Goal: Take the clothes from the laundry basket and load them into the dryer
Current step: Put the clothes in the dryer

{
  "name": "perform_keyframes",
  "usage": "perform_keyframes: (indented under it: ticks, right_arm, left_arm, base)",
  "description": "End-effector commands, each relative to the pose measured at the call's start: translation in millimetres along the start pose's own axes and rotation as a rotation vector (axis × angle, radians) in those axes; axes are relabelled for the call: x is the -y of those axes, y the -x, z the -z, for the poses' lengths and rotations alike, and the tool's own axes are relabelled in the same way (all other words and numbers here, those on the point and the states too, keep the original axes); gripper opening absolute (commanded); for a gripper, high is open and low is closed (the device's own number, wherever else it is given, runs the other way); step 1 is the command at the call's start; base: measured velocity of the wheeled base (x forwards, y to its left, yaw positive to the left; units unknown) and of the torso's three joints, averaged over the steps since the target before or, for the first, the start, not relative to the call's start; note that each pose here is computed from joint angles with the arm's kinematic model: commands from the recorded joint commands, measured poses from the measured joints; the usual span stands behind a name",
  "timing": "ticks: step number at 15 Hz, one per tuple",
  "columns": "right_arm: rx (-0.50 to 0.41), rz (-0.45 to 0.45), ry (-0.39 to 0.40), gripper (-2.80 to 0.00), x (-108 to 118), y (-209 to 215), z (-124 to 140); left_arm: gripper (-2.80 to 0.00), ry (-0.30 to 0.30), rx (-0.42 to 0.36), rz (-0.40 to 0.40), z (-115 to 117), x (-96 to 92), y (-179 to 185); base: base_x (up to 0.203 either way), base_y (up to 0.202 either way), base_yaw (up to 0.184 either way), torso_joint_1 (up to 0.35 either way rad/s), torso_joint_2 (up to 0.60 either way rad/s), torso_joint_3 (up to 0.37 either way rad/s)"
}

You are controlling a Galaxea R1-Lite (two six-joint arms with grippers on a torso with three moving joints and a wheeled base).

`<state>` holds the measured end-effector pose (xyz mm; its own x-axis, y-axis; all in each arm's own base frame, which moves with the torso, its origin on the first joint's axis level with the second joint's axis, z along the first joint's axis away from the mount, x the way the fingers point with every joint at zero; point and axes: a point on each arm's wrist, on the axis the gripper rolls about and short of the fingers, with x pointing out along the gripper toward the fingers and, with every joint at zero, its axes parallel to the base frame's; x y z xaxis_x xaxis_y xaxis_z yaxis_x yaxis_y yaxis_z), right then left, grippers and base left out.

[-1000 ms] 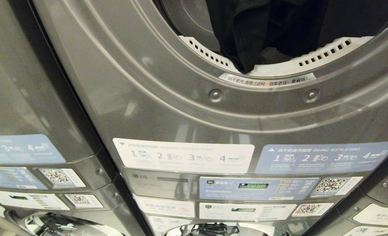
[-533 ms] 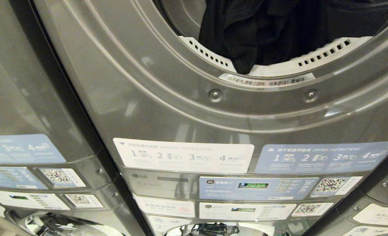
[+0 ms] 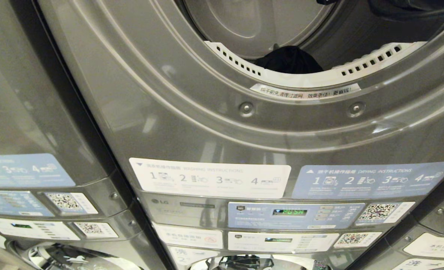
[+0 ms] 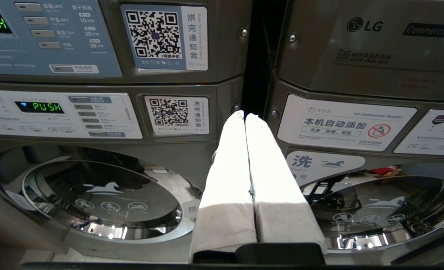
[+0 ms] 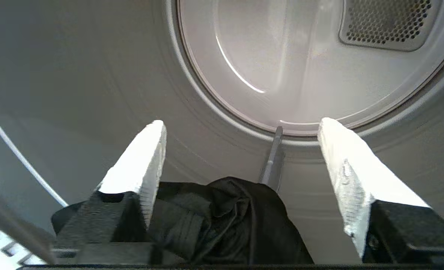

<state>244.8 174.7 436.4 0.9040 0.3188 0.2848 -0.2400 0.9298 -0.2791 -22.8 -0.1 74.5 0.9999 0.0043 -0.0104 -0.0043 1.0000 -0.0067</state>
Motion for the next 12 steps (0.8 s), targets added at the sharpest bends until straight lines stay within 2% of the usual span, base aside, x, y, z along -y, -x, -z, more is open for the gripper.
perform_keyframes:
  ticks: [1, 2, 3, 5, 8, 12]
  right_arm:
    - [0.026, 0.007, -0.012, 0.0, 7.6, 13.0, -11.6]
    - [0.038, 0.007, -0.03, -2.65, 12.3, 22.6, -17.9]
    - [0.05, 0.01, -0.045, -2.8, 17.5, 32.7, -23.9]
    - [0.039, -0.005, -0.052, -2.8, 24.8, 55.5, -27.3]
    - [-0.002, -0.078, -0.049, -2.8, 25.6, 88.1, -18.1]
    - [0.007, -0.188, -0.066, -2.8, 7.0, 99.2, -19.7]
  left_arm:
    - [-2.8, 0.001, 0.0, 0.0, 0.5, 0.0, 0.0]
    - [-2.8, 0.0, 0.0, 0.0, 0.5, 0.0, 0.0]
    - [-2.8, 0.001, 0.0, 0.0, 0.5, 0.0, 0.0]
    - [-2.8, 0.001, 0.001, 0.0, 0.4, 0.0, 0.0]
    - [-2.8, 0.0, 0.001, 0.0, 0.4, 0.0, 0.0]
    - [-2.8, -0.001, 0.001, 0.0, 0.4, 0.0, 0.0]
  base:
    - [0.0, 0.0, 0.0, 0.0, 0.0, 0.0]
    - [0.0, 0.0, 0.0, 0.0, 0.0, 0.0]
    - [0.0, 0.0, 0.0, 0.0, 0.0, 0.0]
    - [0.0, 0.0, 0.0, 0.0, 0.0, 0.0]
    - [0.0, 0.0, 0.0, 0.0, 0.0, 0.0]
    - [0.0, 0.0, 0.0, 0.0, 0.0, 0.0]
